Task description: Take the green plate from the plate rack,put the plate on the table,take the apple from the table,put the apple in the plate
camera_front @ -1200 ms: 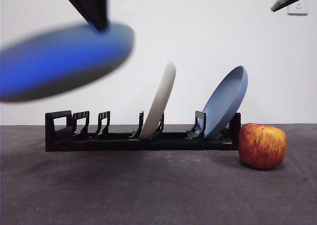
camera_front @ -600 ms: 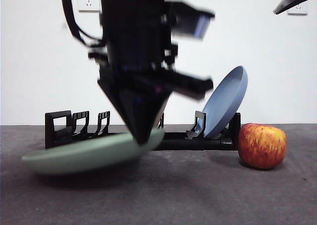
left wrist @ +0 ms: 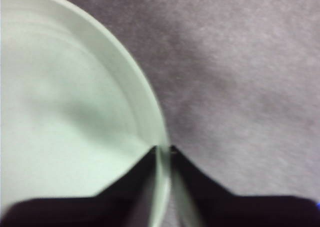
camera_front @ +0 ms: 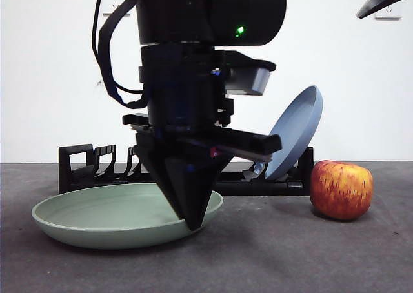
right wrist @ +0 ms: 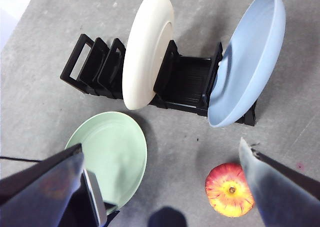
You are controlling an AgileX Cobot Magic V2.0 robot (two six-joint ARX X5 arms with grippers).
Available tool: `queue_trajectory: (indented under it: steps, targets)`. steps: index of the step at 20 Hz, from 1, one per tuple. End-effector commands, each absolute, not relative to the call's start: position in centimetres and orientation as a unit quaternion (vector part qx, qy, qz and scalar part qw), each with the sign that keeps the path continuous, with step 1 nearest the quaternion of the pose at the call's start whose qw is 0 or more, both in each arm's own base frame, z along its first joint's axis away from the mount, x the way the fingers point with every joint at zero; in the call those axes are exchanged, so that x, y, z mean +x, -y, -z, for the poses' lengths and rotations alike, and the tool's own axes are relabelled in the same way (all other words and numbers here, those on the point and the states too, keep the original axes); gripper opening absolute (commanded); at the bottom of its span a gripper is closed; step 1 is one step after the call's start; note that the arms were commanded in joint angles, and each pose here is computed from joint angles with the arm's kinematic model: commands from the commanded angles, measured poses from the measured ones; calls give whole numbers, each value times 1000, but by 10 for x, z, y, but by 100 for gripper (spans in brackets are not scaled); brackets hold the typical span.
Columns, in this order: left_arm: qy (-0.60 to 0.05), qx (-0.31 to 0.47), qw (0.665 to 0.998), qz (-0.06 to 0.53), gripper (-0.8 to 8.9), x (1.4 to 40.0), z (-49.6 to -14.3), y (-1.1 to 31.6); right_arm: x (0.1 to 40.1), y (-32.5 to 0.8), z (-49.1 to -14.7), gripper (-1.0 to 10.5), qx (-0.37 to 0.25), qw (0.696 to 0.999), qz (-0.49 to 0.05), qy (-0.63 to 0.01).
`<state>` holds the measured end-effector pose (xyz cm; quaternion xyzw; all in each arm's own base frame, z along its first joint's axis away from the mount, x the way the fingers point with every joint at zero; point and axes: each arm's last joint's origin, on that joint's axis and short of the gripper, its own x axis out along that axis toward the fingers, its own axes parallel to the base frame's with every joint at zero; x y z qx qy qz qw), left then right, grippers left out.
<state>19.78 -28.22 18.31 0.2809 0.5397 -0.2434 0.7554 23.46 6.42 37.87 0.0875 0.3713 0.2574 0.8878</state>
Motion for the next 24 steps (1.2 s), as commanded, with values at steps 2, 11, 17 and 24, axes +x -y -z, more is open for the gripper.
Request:
queue_trajectory:
  steps: [2, 11, 17, 24]
  targets:
    - [-548, 278, 753, 235, 323, 203, -179, 278, 235, -65, -380, 653, 81, 890, -259, -367]
    - [-428, 173, 830, 314, 322, 168, -297, 236, 232, -64, -376, 653, 59, 881, -264, -388]
    - [-252, 43, 883, 395, 320, 99, -399, 138, 215, -56, -360, 652, -10, 847, -204, -490]
    - [-267, 22, 884, 384, 319, 39, -402, 51, 198, -50, -353, 590, -32, 809, -171, -561]
